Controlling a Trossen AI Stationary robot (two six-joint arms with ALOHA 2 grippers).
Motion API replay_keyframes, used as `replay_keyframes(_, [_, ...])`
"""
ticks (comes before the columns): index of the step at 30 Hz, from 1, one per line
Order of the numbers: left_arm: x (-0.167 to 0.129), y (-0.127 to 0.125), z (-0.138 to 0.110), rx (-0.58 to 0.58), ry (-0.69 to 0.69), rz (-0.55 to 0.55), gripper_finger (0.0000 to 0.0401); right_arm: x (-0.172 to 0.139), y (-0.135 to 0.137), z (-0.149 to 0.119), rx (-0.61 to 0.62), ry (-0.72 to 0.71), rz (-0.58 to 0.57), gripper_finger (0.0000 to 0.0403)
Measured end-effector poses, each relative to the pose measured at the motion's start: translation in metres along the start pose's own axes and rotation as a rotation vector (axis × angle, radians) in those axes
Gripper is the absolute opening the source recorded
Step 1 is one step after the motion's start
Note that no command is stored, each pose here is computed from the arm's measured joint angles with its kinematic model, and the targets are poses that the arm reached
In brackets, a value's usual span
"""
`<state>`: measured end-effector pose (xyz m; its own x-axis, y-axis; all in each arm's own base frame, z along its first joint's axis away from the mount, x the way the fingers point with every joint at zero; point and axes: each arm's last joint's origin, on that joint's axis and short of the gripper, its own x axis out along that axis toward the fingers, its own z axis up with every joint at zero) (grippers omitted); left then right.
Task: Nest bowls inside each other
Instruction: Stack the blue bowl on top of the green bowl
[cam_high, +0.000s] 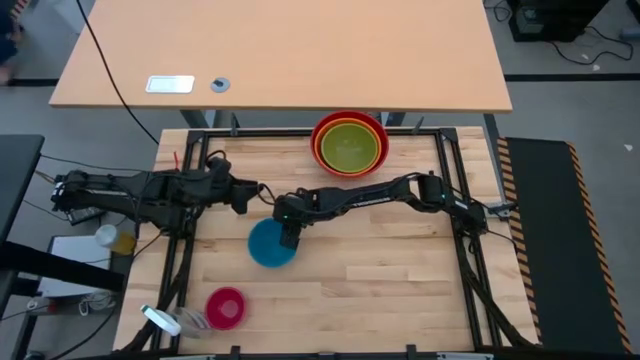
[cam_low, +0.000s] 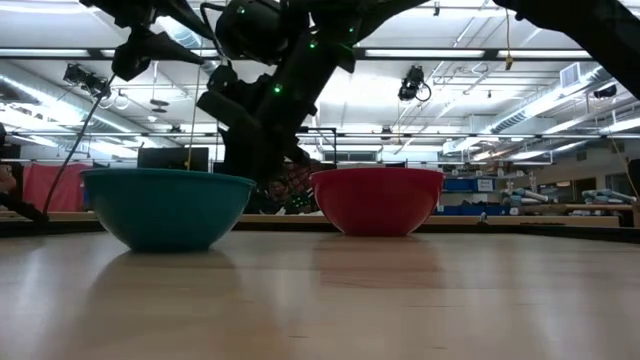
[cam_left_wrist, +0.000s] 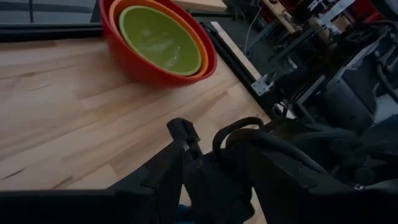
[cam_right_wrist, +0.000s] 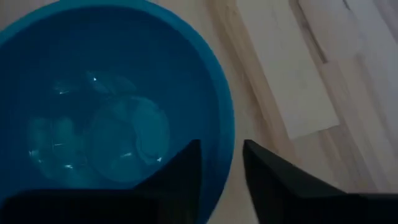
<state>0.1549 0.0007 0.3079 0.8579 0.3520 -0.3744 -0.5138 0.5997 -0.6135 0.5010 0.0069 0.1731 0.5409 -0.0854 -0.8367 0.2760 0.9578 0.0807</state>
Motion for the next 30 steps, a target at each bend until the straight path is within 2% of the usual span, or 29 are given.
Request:
replay_keyframes(5, [0.0, -0.003, 0.001, 0.007, -0.013, -0.027, 0.018, 0.0, -0.001, -0.002, -0.003, 0.02, -0.008, 0.0054])
replay_keyframes(8, [-0.002, -0.002, -0.004, 0.028, 0.035, -0.012, 0.018, -0.007, -0.001, 0.001, -0.015, 0.019, 0.009, 0.0026])
replay_keyframes(15, [-0.008, 0.012, -0.029, 0.052, 0.263, 0.128, 0.018, -0.02, -0.019, 0.005, -0.031, 0.052, 0.002, 0.0025])
replay_keyframes(22, [-0.011, 0.013, -0.046, 0.055, 0.394, 0.188, 0.018, -0.034, -0.047, 0.014, -0.022, 0.059, -0.004, 0.0031])
replay_keyframes(25, [-0.01, 0.012, -0.051, 0.063, 0.417, 0.2, 0.018, -0.046, -0.067, 0.021, 0.003, 0.052, -0.009, 0.0031])
replay_keyframes(30, [-0.005, 0.008, -0.055, 0.065, 0.419, 0.202, 0.018, -0.08, -0.118, 0.035, 0.079, -0.007, -0.046, 0.0032])
